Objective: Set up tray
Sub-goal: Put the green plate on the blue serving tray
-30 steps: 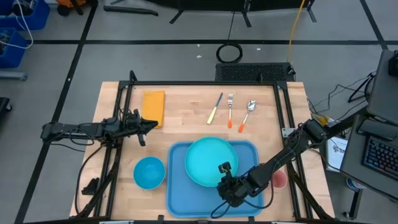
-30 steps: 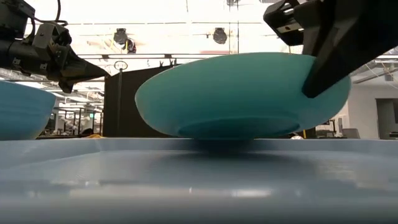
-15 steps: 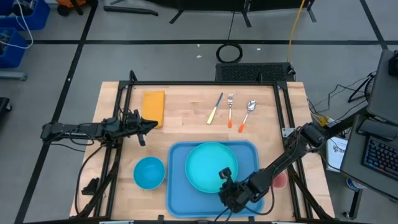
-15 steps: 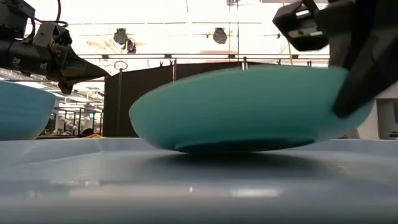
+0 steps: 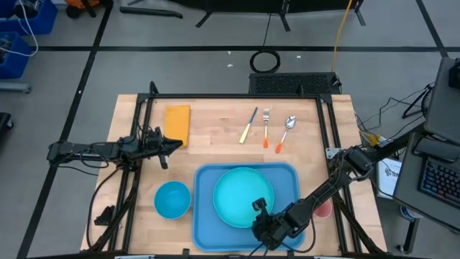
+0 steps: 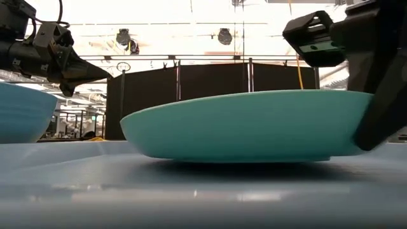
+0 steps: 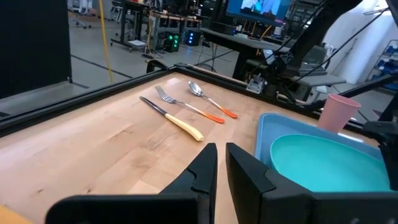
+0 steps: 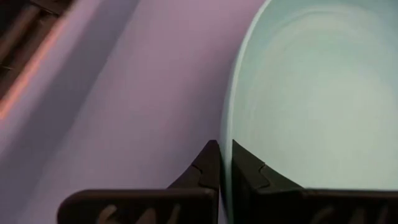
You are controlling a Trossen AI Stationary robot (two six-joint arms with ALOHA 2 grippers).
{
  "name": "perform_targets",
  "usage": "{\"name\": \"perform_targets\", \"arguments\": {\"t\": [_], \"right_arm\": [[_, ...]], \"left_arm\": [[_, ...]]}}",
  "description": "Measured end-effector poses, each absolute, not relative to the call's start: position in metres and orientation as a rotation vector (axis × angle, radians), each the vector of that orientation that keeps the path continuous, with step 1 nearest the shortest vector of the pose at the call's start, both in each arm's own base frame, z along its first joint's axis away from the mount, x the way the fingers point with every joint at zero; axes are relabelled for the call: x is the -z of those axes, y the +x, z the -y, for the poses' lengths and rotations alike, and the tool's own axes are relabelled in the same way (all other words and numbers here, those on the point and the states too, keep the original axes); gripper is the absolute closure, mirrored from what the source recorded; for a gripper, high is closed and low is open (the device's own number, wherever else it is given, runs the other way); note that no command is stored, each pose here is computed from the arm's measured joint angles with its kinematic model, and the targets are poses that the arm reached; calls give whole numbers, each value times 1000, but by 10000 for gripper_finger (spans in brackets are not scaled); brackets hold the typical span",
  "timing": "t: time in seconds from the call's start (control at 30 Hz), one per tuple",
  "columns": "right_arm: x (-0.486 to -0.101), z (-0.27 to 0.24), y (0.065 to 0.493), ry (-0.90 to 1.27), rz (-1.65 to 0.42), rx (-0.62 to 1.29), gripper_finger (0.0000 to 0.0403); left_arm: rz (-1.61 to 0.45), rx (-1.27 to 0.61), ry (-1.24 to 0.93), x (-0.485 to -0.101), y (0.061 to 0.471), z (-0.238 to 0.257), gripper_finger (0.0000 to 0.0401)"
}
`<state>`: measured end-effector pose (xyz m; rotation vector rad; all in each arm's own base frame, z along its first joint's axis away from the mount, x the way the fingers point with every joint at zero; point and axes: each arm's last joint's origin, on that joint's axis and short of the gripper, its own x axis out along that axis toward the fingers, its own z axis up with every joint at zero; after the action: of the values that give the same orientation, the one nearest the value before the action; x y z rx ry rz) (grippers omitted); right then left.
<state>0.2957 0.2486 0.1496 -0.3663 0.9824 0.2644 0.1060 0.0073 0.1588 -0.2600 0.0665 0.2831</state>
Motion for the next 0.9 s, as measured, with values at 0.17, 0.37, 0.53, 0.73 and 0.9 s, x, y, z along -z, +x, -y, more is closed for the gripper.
{"name": "perform_targets", "arguments": {"t": [0.17, 0.37, 0.53, 0.73, 0.9], "right_arm": [[-149, -251, 294, -309, -997, -264, 403], [-143, -256, 293, -291, -1010, -292, 403], [-137, -261, 294, -268, -1005, -307, 403], [-137, -262, 293, -254, -1011, -320, 403], [-137, -263, 293, -228, -1024, -336, 403]], "left_arm": [[-70, -269, -255, -159, 106, -7, 364], [-70, -270, -249, -159, 106, -7, 364], [-67, -269, -242, -159, 106, -7, 364], [-66, -269, -253, -159, 106, -7, 364], [-71, -270, -259, -158, 106, -7, 364]]}}
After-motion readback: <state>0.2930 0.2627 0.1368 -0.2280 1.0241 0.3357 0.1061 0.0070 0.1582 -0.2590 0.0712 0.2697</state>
